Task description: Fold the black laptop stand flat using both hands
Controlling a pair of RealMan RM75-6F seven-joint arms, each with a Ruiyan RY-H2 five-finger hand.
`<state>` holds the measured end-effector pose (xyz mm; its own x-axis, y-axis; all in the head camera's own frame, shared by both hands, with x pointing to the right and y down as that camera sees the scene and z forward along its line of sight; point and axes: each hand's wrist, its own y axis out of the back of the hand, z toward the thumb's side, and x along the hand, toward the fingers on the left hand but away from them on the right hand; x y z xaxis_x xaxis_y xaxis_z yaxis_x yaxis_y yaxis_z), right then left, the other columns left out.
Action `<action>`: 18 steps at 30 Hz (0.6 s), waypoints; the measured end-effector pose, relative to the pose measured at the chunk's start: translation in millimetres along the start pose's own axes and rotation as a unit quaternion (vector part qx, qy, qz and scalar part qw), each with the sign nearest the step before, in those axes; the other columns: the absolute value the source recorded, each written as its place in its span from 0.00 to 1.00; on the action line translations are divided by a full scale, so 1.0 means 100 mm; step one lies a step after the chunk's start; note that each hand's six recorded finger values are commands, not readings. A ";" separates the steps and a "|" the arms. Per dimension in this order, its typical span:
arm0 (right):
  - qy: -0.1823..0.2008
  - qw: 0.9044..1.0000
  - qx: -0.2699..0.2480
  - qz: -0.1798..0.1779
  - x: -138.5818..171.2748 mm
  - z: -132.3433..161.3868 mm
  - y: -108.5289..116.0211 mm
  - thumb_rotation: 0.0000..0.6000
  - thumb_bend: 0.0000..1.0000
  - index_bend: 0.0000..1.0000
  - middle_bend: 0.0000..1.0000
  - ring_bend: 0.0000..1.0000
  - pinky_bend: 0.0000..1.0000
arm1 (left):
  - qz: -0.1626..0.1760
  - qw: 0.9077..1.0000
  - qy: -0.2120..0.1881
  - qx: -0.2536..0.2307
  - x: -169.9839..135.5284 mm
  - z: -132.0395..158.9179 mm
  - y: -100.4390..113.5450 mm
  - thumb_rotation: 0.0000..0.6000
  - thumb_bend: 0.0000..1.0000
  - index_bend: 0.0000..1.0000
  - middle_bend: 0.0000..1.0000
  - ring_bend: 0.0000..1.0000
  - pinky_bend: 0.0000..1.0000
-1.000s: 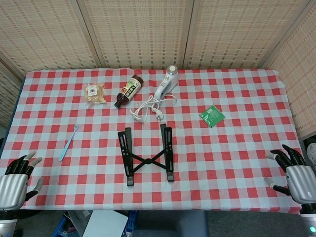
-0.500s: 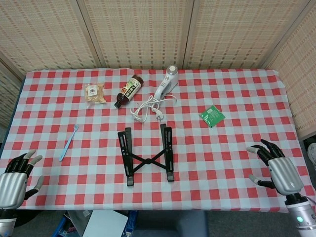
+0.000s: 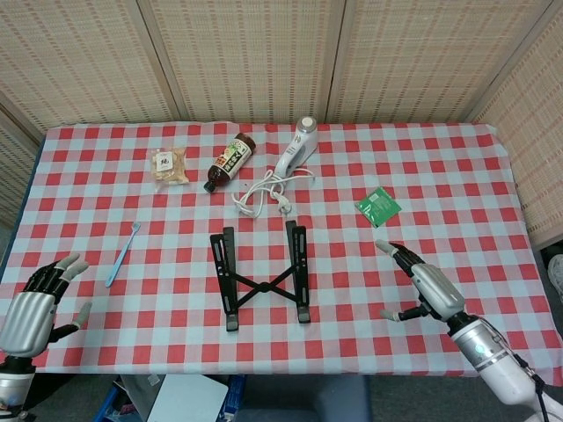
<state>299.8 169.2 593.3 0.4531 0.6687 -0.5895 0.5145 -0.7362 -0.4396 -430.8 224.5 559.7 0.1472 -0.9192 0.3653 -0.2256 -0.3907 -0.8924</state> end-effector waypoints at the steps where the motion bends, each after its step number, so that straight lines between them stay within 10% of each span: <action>1: 0.002 1.000 -0.012 0.008 -0.06 0.02 -0.03 1.00 0.04 0.00 0.06 0.00 0.07 | -0.003 1.000 -0.006 -0.016 0.05 0.02 0.00 0.69 0.28 0.14 0.14 0.15 0.20; 4: 0.006 0.999 -0.038 0.029 -0.24 0.08 -0.11 1.00 0.02 0.00 0.05 0.00 0.07 | -0.018 0.997 -0.028 -0.071 0.21 0.10 -0.02 0.28 0.25 0.11 0.14 0.16 0.22; 7: 0.004 0.997 -0.069 0.046 -0.38 0.12 -0.22 1.00 0.00 0.00 0.04 0.00 0.07 | -0.039 0.990 -0.051 -0.123 0.41 0.20 -0.06 0.08 0.23 0.10 0.14 0.16 0.22; 18: 0.009 0.991 -0.116 0.063 -0.77 0.18 -0.55 1.00 0.00 0.00 0.04 0.00 0.01 | -0.110 0.963 -0.079 -0.235 1.16 0.51 -0.35 0.00 0.20 0.11 0.14 0.18 0.24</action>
<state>223.5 156.3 650.4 0.5359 0.5769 -0.6164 0.6058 -0.7713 -0.1952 -356.7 134.5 619.8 0.3766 -0.8074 0.4541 -0.5776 -0.5879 -0.5663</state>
